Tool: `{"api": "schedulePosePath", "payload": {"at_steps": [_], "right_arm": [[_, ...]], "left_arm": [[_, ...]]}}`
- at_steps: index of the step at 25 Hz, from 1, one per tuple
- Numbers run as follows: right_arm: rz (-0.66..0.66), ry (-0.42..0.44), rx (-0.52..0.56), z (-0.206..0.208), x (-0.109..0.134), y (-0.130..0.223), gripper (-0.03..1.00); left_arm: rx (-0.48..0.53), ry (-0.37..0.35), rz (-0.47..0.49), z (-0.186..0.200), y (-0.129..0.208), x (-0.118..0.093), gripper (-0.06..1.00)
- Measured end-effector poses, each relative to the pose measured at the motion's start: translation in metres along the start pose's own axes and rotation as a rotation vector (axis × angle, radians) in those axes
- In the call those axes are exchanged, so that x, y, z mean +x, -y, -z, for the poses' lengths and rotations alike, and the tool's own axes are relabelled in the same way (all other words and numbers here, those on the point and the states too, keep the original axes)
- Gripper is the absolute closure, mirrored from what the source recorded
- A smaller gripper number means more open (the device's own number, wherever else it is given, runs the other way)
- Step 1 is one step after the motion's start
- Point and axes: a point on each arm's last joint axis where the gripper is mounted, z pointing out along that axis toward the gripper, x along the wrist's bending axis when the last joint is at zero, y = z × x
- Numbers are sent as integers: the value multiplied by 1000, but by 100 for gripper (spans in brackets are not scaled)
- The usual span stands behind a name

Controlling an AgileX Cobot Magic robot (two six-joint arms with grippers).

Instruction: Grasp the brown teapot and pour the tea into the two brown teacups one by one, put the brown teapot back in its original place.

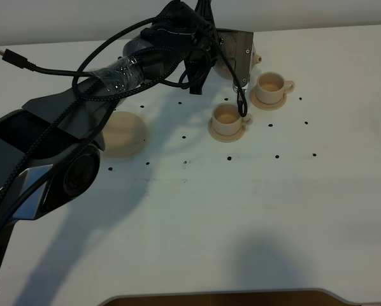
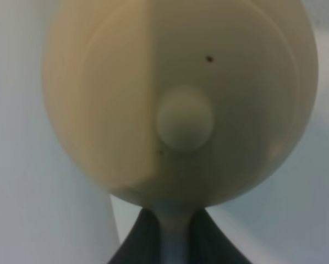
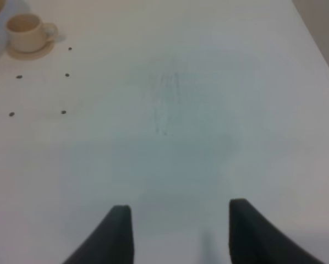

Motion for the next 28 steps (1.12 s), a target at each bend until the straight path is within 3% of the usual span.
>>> {"api": "schedulePosePath", "payload": {"at_steps": [14, 28], "right_arm": [[0, 0, 0, 0, 0, 0, 57], [1, 0, 0, 0, 0, 0, 57]], "left_arm": [[43, -69, -186, 6, -16, 1, 82], [99, -116, -298, 7, -22, 3, 82]]}}
